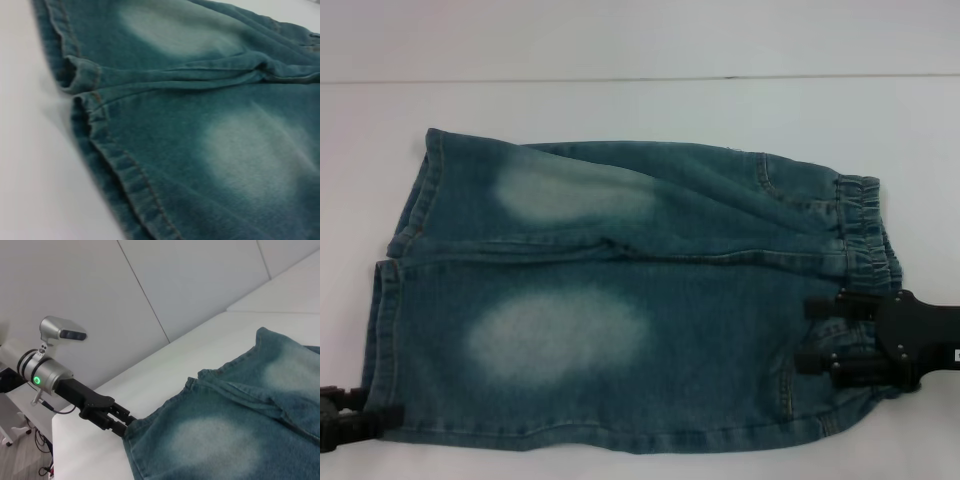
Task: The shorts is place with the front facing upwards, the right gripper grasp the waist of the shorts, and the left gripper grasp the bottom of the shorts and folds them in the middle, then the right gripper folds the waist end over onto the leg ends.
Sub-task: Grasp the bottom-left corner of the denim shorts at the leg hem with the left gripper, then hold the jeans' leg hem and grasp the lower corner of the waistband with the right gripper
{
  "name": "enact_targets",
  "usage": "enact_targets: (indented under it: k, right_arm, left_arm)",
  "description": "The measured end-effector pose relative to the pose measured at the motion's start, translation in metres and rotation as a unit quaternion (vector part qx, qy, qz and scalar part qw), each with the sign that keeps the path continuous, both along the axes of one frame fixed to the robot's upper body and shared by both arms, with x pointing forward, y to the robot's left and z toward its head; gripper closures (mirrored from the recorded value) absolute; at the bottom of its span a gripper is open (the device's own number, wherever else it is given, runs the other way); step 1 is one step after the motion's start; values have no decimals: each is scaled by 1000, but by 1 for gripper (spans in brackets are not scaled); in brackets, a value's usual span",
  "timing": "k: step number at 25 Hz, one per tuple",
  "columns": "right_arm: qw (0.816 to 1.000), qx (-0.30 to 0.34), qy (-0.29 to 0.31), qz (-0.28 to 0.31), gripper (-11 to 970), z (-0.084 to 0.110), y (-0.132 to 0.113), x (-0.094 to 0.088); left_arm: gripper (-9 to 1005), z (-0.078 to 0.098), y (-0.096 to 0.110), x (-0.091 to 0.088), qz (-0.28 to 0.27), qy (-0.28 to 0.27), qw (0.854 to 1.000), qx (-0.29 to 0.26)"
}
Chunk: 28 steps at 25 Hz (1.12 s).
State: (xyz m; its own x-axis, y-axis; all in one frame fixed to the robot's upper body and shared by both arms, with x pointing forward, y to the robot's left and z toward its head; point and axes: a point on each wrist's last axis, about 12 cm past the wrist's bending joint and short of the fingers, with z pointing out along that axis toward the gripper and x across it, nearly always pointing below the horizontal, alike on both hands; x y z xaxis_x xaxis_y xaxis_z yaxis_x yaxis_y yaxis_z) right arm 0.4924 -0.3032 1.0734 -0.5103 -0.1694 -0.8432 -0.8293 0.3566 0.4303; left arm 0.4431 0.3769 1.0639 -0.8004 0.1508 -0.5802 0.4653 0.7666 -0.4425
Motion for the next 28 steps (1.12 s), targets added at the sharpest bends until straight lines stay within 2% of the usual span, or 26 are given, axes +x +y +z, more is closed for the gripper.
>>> enact_targets:
  k: [16,28]
  right_arm:
    - [1000,-4,0,-3,49,-1,0,1]
    - [1000,-3,1,-2,50,-1,1,0]
  left_arm:
    - [370,3,-11,8,-32,-5,999,9]
    - [420,8,-14,11,-46,-5,999,4]
